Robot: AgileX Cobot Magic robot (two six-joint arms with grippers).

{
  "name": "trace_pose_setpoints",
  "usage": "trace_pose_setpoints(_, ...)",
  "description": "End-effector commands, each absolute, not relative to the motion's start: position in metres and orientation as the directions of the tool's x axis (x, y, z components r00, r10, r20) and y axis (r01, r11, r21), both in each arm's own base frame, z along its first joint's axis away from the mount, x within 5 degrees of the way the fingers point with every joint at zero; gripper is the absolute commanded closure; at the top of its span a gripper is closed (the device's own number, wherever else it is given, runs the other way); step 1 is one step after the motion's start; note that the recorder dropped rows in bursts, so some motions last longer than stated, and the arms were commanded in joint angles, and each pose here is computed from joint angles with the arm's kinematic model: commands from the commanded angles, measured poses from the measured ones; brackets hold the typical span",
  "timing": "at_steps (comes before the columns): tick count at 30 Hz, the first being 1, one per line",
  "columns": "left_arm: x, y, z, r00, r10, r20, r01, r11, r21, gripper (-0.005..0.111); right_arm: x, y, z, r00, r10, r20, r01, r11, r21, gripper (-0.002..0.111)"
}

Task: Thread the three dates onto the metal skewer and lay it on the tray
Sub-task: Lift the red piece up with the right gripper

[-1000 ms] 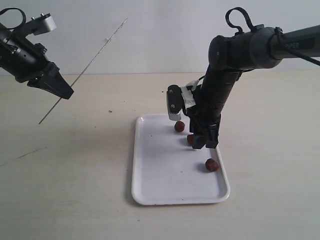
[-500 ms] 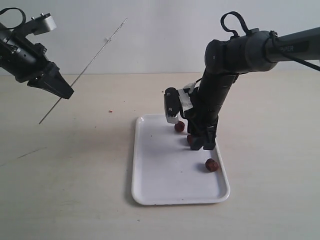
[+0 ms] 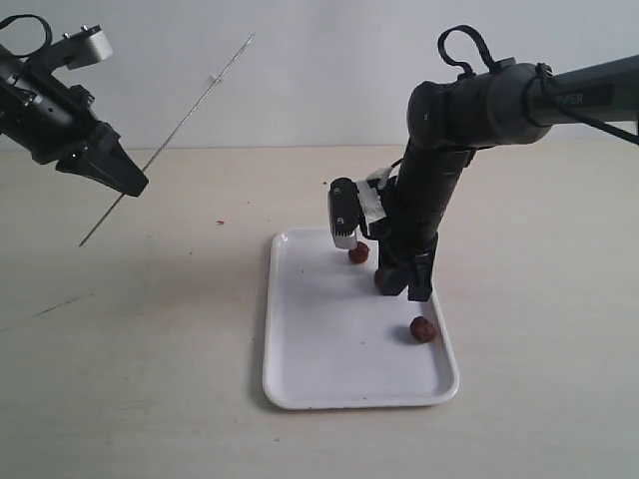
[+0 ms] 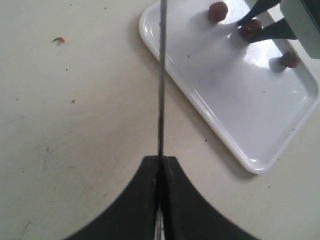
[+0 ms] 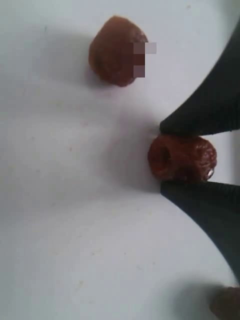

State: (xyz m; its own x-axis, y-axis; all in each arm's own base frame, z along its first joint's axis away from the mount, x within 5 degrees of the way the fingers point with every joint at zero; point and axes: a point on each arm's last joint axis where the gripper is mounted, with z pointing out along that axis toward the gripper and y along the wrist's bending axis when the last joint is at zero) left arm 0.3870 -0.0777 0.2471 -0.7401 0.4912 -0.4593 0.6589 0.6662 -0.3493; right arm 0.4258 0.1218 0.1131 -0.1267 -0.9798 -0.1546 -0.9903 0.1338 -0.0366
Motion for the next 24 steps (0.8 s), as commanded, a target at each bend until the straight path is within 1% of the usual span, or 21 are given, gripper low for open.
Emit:
trace_pose_setpoints(1, 0.388, -0.077, 0.253, -0.732, 0.475, -0.489, 0.659, 0.675, -0.332, 0.107, 0.426, 0.123, 0.127, -0.130, -0.977, -0.167, -0.988, 0.142, -0.063, 0.079)
trace_pose_setpoints(5, 0.388, -0.077, 0.253, -0.732, 0.474, -0.490, 0.659, 0.676, -0.330, 0.107, 0.426, 0.123, 0.140, -0.189, -0.964, -0.187, -0.975, 0.207, -0.082, 0.079)
trace_pose_setpoints(10, 0.388, -0.077, 0.253, -0.732, 0.476, -0.487, 0.660, 0.674, -0.333, 0.107, 0.425, 0.119, 0.153, -0.256, -0.953, -0.164, -0.956, 0.274, -0.100, 0.079)
trace_pose_setpoints(13, 0.385, -0.077, 0.252, -0.729, 0.499, -0.470, 0.670, 0.660, -0.339, 0.107, 0.420, 0.116, 0.161, -0.250, -0.959, -0.133, -0.961, 0.262, -0.088, 0.079)
trace_pose_setpoints(17, 0.377, -0.083, 0.250, -0.586, 0.660, -0.470, 0.808, 0.517, -0.281, 0.107, 0.412, 0.113, 0.173, -0.246, -0.964, -0.102, -0.966, 0.252, -0.051, 0.079)
trace_pose_setpoints(19, 0.376, -0.085, 0.250, -0.528, 0.699, -0.483, 0.848, 0.467, -0.251, 0.107, 0.409, 0.112, 0.177, -0.241, -0.967, -0.080, -0.969, 0.244, -0.031, 0.079)
trace_pose_setpoints(21, 0.376, -0.085, 0.250, -0.511, 0.710, -0.485, 0.858, 0.453, -0.240, 0.107, 0.405, 0.109, 0.181, -0.233, -0.971, -0.050, -0.972, 0.234, -0.013, 0.079)
trace_pose_setpoints(24, 0.376, -0.085, 0.250, -0.526, 0.702, -0.481, 0.849, 0.466, -0.249, 0.107, 0.400, 0.104, 0.186, -0.220, -0.975, 0.005, -0.975, 0.220, 0.010, 0.079)
